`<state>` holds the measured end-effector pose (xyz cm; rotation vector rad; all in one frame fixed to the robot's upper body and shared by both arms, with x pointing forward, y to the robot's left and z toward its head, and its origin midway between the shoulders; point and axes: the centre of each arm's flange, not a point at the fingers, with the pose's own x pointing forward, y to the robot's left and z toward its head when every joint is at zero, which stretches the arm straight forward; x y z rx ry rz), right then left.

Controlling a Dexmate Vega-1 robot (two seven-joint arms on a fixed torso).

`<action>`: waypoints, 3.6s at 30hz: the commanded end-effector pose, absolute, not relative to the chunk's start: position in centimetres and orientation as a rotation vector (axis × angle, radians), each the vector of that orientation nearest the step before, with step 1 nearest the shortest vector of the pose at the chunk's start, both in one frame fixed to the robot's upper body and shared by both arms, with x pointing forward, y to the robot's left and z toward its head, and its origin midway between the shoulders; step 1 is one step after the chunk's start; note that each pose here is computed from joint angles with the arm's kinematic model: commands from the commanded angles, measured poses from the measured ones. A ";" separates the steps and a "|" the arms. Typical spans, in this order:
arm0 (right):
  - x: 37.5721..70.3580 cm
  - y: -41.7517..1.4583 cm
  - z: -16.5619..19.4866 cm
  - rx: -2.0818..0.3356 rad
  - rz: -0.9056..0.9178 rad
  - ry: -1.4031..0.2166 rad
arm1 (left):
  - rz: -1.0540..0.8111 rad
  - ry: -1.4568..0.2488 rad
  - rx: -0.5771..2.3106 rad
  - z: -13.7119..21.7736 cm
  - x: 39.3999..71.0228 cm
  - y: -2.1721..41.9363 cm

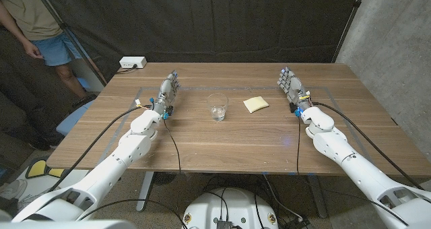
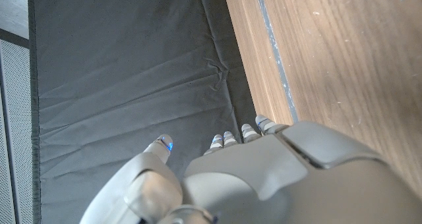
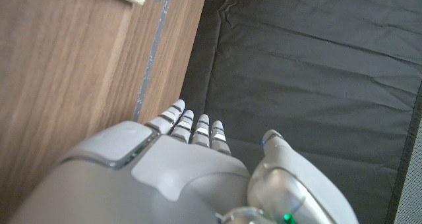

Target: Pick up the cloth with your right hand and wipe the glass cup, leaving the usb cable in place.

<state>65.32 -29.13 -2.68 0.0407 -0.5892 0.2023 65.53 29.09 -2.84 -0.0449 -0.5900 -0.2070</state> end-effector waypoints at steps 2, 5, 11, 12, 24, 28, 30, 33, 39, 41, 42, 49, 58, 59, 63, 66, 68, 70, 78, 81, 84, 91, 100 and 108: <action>65.3 -29.1 -2.9 0.040 0.198 -0.579 | -0.216 -0.591 -0.003 -2.6 65.9 29.0; 65.3 -29.1 -2.9 0.038 0.197 -0.579 | -0.212 -0.583 0.018 -2.5 65.9 29.0; 65.2 -29.1 -2.8 0.035 0.196 -0.581 | -0.216 -0.581 0.081 -2.3 65.9 29.0; 65.2 -29.1 -2.8 0.033 0.197 -0.581 | -0.219 -0.582 0.094 -2.2 66.0 29.0; 64.8 -28.8 -3.0 0.028 0.190 -0.579 | -0.269 -0.618 0.216 -1.5 65.7 28.9; 64.6 -28.7 -3.1 0.027 0.189 -0.580 | -0.290 -0.636 0.249 -1.2 65.4 28.8; 64.5 -28.6 -3.2 0.026 0.187 -0.579 | -0.305 -0.641 0.264 -1.1 65.3 28.7; 64.2 -28.5 -3.3 0.026 0.185 -0.579 | -0.326 -0.646 0.282 -0.9 65.2 28.6; 63.6 -28.3 -3.5 0.022 0.181 -0.579 | -0.383 -0.662 0.306 -0.8 65.1 28.3; 63.4 -28.2 -3.6 0.019 0.180 -0.581 | -0.407 -0.667 0.310 -0.9 65.0 28.3; 63.3 -28.2 -3.6 0.019 0.178 -0.581 | -0.420 -0.668 0.313 -0.9 65.0 28.3; 62.4 -27.9 -3.8 0.004 0.171 -0.586 | -0.471 -0.674 0.353 -0.8 64.6 28.1; 61.1 -27.5 -3.9 -0.072 0.146 -0.588 | -0.523 -0.680 0.438 -0.5 63.9 27.7; 60.9 -27.5 -3.9 -0.083 0.145 -0.588 | -0.522 -0.681 0.445 -0.5 63.8 27.7; 60.6 -27.2 -4.0 -0.091 0.135 -0.582 | -0.537 -0.680 0.474 -0.5 63.6 27.6; 60.5 -27.0 -4.2 -0.099 0.135 -0.582 | -0.549 -0.681 0.498 -0.5 63.5 27.5; 60.4 -26.9 -4.3 -0.099 0.133 -0.578 | -0.559 -0.681 0.515 -0.4 63.4 27.4; 60.4 -26.8 -4.4 -0.097 0.132 -0.576 | -0.565 -0.684 0.531 -0.3 63.4 27.3; 59.8 -26.1 -4.1 -0.193 0.112 -0.579 | -0.588 -0.692 0.620 0.4 63.1 27.1; 59.7 -25.9 -4.0 -0.229 0.109 -0.578 | -0.594 -0.688 0.646 0.5 63.1 26.9; 59.6 -25.6 -3.9 -0.253 0.106 -0.578 | -0.608 -0.679 0.671 0.5 63.2 26.8; 59.7 -25.1 -3.8 -0.279 0.109 -0.573 | -0.650 -0.664 0.746 0.7 63.2 26.1; 59.7 -25.0 -3.8 -0.276 0.110 -0.570 | -0.694 -0.667 0.837 1.0 62.9 24.8; 59.5 -25.2 -4.0 -0.274 0.102 -0.567 | -0.723 -0.669 0.869 0.9 62.9 23.8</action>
